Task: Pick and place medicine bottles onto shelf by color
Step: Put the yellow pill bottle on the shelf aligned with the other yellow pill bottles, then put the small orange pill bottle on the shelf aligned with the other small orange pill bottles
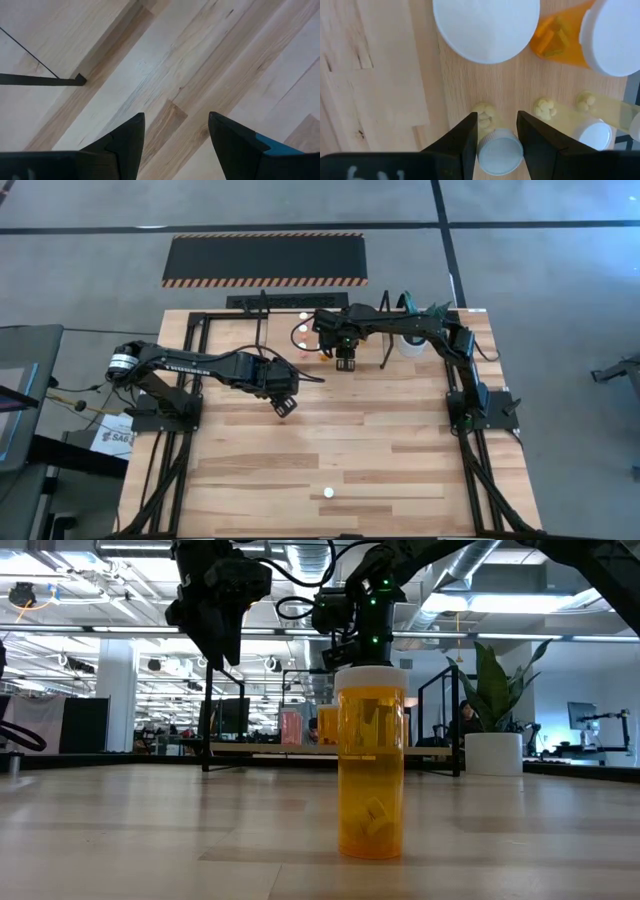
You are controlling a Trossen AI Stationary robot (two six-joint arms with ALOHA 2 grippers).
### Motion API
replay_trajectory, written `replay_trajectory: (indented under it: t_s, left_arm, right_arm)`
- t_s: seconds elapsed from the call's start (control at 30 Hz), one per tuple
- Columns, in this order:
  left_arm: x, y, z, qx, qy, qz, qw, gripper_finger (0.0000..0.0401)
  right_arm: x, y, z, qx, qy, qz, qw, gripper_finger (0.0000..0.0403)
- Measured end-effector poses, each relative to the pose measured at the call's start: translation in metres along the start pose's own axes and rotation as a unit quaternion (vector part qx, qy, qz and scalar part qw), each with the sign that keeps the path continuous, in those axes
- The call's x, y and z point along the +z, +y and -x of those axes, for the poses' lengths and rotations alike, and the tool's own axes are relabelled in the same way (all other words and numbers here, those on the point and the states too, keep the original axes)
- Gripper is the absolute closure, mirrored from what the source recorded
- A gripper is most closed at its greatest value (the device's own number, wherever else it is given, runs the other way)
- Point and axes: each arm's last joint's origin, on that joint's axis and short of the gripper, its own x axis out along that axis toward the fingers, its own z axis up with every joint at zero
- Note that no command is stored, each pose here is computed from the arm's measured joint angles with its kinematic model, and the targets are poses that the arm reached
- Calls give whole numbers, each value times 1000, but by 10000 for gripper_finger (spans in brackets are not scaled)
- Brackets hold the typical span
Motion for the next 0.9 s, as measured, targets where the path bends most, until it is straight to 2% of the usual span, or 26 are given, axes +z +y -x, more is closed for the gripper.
replay_trajectory:
  t_s: [0.23,0.57,0.73,0.9]
  left_arm:
    - [0,0,0,0,0,0,1000,195]
    - [0,0,0,0,0,4,1000,195]
    - [0,0,0,-1,-1,4,1000,195]
    - [0,-2,0,-13,2,5,1000,195]
  right_arm:
    - [0,1,0,2,-1,-5,1000,237]
    - [-1,0,1,4,7,-13,1000,176]
    - [2,-5,19,-10,7,-22,1000,174]
    - [9,-14,52,-18,-19,-35,999,175]
